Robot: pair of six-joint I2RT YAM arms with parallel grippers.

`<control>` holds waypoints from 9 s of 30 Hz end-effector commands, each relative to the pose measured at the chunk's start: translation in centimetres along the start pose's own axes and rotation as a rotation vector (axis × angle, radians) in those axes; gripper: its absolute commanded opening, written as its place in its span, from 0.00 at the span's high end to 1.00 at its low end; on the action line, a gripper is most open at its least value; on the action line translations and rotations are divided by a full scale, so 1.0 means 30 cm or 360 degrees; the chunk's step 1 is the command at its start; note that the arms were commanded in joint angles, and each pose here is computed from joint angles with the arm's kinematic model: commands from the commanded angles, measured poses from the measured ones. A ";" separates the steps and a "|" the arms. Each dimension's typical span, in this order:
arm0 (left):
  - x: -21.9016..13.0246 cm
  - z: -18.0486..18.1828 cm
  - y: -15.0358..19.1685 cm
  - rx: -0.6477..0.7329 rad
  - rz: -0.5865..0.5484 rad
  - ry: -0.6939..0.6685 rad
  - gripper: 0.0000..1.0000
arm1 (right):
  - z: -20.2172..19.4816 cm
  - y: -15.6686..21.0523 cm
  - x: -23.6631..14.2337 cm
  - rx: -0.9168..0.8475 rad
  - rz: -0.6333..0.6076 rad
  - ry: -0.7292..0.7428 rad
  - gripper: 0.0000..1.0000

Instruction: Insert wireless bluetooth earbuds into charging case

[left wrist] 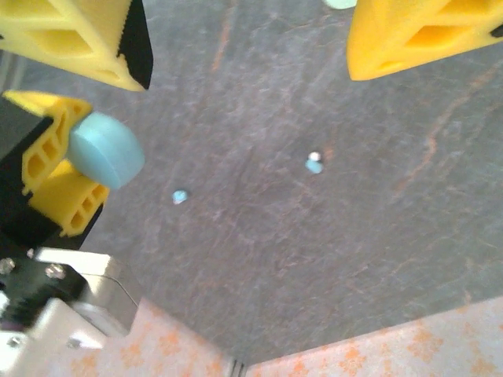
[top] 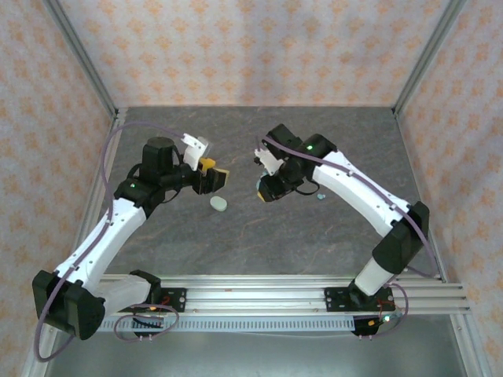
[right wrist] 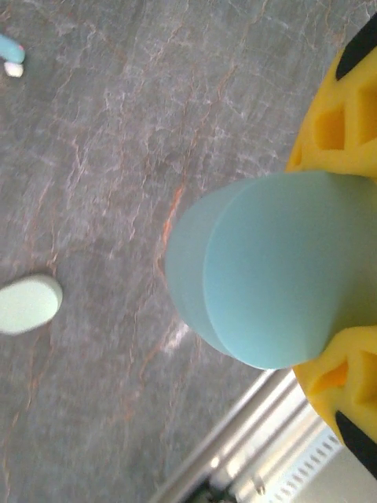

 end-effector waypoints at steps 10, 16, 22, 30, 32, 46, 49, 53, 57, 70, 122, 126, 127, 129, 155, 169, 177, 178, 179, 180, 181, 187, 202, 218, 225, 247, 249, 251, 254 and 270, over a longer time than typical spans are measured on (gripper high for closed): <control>0.072 -0.054 -0.135 -0.0949 0.0145 0.0380 0.45 | 0.046 0.022 -0.125 -0.0113 -0.0118 -0.0152 0.88; 0.130 -0.137 -0.172 -0.1055 0.0283 0.0546 0.43 | 0.055 0.006 -0.146 -0.0129 -0.0192 -0.0166 0.87; 0.170 -0.172 -0.167 -0.1104 0.0417 0.0591 0.44 | 0.057 0.001 -0.175 -0.0115 -0.0307 -0.0174 0.86; 0.180 -0.183 -0.162 -0.1150 0.0410 0.0668 0.40 | 0.068 0.014 -0.204 -0.0096 -0.0503 -0.0304 0.87; 0.177 -0.187 -0.163 -0.1160 0.0405 0.0695 0.43 | 0.067 0.015 -0.203 -0.0087 -0.0517 -0.0311 0.87; 0.181 -0.176 -0.192 -0.1230 0.0294 0.0671 0.92 | 0.055 0.021 -0.247 0.0039 -0.0598 -0.0291 0.56; 0.191 -0.158 -0.213 -0.1299 0.0156 0.0615 0.96 | 0.027 0.035 -0.288 0.0220 -0.0680 -0.0319 0.43; 0.201 -0.123 -0.217 -0.1412 -0.0018 0.0532 0.97 | -0.023 0.057 -0.319 0.0563 -0.0803 -0.0422 0.35; 0.212 -0.091 -0.213 -0.1572 -0.0197 0.0477 0.97 | -0.074 0.049 -0.288 0.1000 -0.0834 -0.0545 0.33; 0.207 -0.087 -0.219 -0.1756 -0.0413 0.0483 0.97 | -0.065 -0.074 -0.245 0.1602 -0.0827 -0.1139 0.38; 0.208 -0.074 -0.169 -0.1874 -0.0523 0.0356 0.76 | -0.026 -0.186 -0.189 0.1666 -0.0789 -0.1652 0.88; 0.172 -0.092 -0.194 -0.1546 -0.0421 0.0286 0.50 | -0.030 -0.183 -0.216 0.1623 -0.0770 -0.1654 0.92; 0.162 -0.096 -0.203 -0.1469 -0.0398 0.0272 0.44 | -0.032 -0.180 -0.224 0.1612 -0.0768 -0.1649 0.92; 0.133 -0.099 -0.220 -0.1265 -0.0361 0.0244 0.34 | -0.047 -0.171 -0.244 0.1591 -0.0764 -0.1631 0.92; -0.011 -0.182 -0.252 0.0430 -0.0876 0.0354 0.31 | -0.048 -0.078 -0.386 0.1149 -0.0428 -0.1481 0.93; 0.078 -0.170 -0.319 0.0504 -0.0883 0.0491 0.42 | -0.040 -0.054 -0.395 0.1137 -0.0395 -0.1529 0.93; 0.094 -0.178 -0.329 0.0508 -0.0876 0.0520 0.43 | -0.039 -0.056 -0.393 0.1138 -0.0384 -0.1547 0.93; 0.097 -0.179 -0.330 0.0510 -0.0875 0.0523 0.44 | -0.039 -0.056 -0.394 0.1135 -0.0386 -0.1550 0.93; 0.099 -0.181 -0.331 0.0509 -0.0874 0.0529 0.44 | -0.040 -0.057 -0.394 0.1136 -0.0387 -0.1551 0.93; 0.100 -0.182 -0.333 0.0512 -0.0875 0.0531 0.45 | -0.038 -0.056 -0.394 0.1134 -0.0385 -0.1552 0.93; 0.104 -0.182 -0.333 0.0509 -0.0871 0.0534 0.45 | -0.038 -0.056 -0.394 0.1134 -0.0384 -0.1553 0.93; 0.120 -0.189 -0.334 0.0517 -0.0854 0.0547 0.44 | -0.041 -0.056 -0.389 0.1142 -0.0381 -0.1552 0.93; 0.127 -0.199 -0.313 0.0524 -0.0821 0.0556 0.45 | -0.037 -0.064 -0.409 0.1151 -0.0421 -0.1583 0.94; 0.118 -0.205 -0.348 0.0534 -0.0856 0.0590 0.68 | -0.043 -0.069 -0.385 0.1186 -0.0403 -0.1634 0.94; 0.111 -0.208 -0.343 0.0539 -0.0813 0.0590 0.94 | -0.044 -0.063 -0.419 0.1075 -0.0512 -0.1649 0.53; -0.046 -0.301 -0.393 0.0683 -0.0539 0.1035 1.00 | 0.052 0.130 -0.537 -0.0193 -0.0957 -0.0787 0.27; -0.047 -0.302 -0.395 0.0675 -0.0525 0.1053 1.00 | 0.064 0.128 -0.531 -0.0237 -0.0955 -0.0778 0.27; -0.047 -0.302 -0.394 0.0670 -0.0512 0.1066 1.00 | 0.075 0.124 -0.536 -0.0274 -0.0969 -0.0785 0.27; -0.048 -0.305 -0.395 0.0662 -0.0498 0.1083 1.00 | 0.086 0.116 -0.543 -0.0317 -0.0997 -0.0785 0.27; -0.030 -0.317 -0.377 0.0660 -0.0462 0.1158 1.00 | 0.103 0.063 -0.550 -0.0181 -0.1061 -0.0886 0.61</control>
Point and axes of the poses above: each hand's point on the last joint's axis, 136 mm out from that joint toward the fingers, its own x axis out along the fingers, its own z axis along the line the jaws close on, y = z × x, the point moved 9 cm from there along -x, back along the fingers, and after that the axes turned 12 degrees about x, right-handed, at the moved point
